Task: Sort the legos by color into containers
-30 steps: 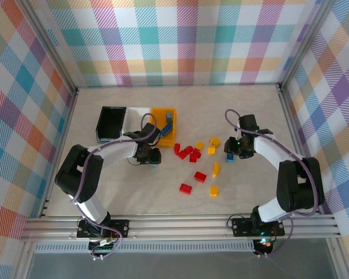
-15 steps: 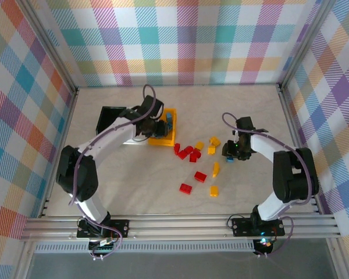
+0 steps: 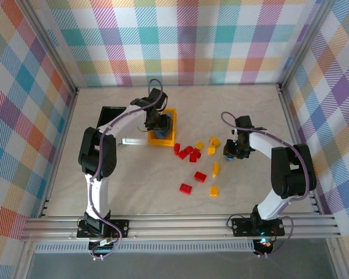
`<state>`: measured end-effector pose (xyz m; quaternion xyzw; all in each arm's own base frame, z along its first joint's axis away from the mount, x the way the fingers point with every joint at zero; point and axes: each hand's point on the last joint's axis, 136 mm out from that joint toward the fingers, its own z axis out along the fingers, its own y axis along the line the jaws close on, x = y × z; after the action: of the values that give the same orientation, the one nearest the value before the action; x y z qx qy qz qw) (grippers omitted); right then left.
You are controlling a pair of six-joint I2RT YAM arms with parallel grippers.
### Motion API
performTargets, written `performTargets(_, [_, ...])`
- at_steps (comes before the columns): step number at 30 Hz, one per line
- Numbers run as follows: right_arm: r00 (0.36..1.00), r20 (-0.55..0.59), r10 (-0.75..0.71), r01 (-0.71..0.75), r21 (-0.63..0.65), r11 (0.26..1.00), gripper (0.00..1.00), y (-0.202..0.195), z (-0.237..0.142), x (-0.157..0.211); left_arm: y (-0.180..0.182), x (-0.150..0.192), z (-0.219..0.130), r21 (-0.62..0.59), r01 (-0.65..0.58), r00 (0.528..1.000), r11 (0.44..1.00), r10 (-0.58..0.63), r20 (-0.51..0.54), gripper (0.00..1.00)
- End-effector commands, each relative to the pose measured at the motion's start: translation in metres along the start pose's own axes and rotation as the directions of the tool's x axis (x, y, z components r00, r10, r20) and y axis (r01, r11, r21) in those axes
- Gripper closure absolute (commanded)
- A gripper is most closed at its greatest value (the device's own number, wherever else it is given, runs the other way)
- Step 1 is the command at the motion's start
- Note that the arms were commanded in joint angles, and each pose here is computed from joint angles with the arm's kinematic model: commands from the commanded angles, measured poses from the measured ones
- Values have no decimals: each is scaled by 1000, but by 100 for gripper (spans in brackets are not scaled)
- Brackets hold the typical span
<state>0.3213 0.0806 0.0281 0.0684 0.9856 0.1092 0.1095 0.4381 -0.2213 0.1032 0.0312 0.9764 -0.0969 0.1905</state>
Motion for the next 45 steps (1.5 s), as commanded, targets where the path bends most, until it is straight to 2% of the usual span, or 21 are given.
performTargets(1, [998,57,-13,14,-13,1000,75,6,-21,-10,-4,-12,-38,19,-11,999,1000,10,53,40])
performTargets(5, [992,120,-26,35,-73,997,76,27,-51,-15,-6,-9,-66,48,-11,996,999,7,94,35])
performTargets(8, [981,186,-62,90,-142,986,76,59,-80,-23,-3,-1,-94,69,-7,990,998,-3,139,32])
performTargets(12, [961,251,-117,179,-241,954,77,114,-111,-35,5,24,-122,92,-2,986,996,-13,163,30])
performTargets(15, [944,275,-182,266,-308,913,77,163,-122,-40,18,57,-128,86,12,989,996,-24,147,28])
performTargets(22, [911,245,-331,409,-427,807,77,277,-105,-48,37,124,-128,107,71,990,992,-83,116,26])
performTargets(27, [910,187,-371,414,-480,773,77,320,-68,-57,27,154,-124,147,44,995,988,-57,86,25])
performTargets(30, [908,162,-385,413,-499,762,77,335,-50,-59,12,169,-121,179,6,997,984,-20,77,24])
performTargets(35, [909,147,-390,406,-526,748,66,347,-38,-63,-13,185,-111,242,-39,997,969,24,67,21])
performTargets(36, [907,154,-391,410,-528,744,60,348,-41,-63,-20,188,-108,254,-58,997,965,43,64,20])
performTargets(40, [894,212,-394,445,-515,732,52,341,-69,-63,-44,200,-99,290,-130,991,948,120,49,13])
performTargets(42, [890,247,-383,456,-500,736,43,331,-86,-62,-53,206,-93,296,-158,987,942,154,39,11])
performTargets(45, [897,253,-362,441,-486,754,40,308,-99,-59,-67,211,-84,300,-197,980,933,198,27,9])
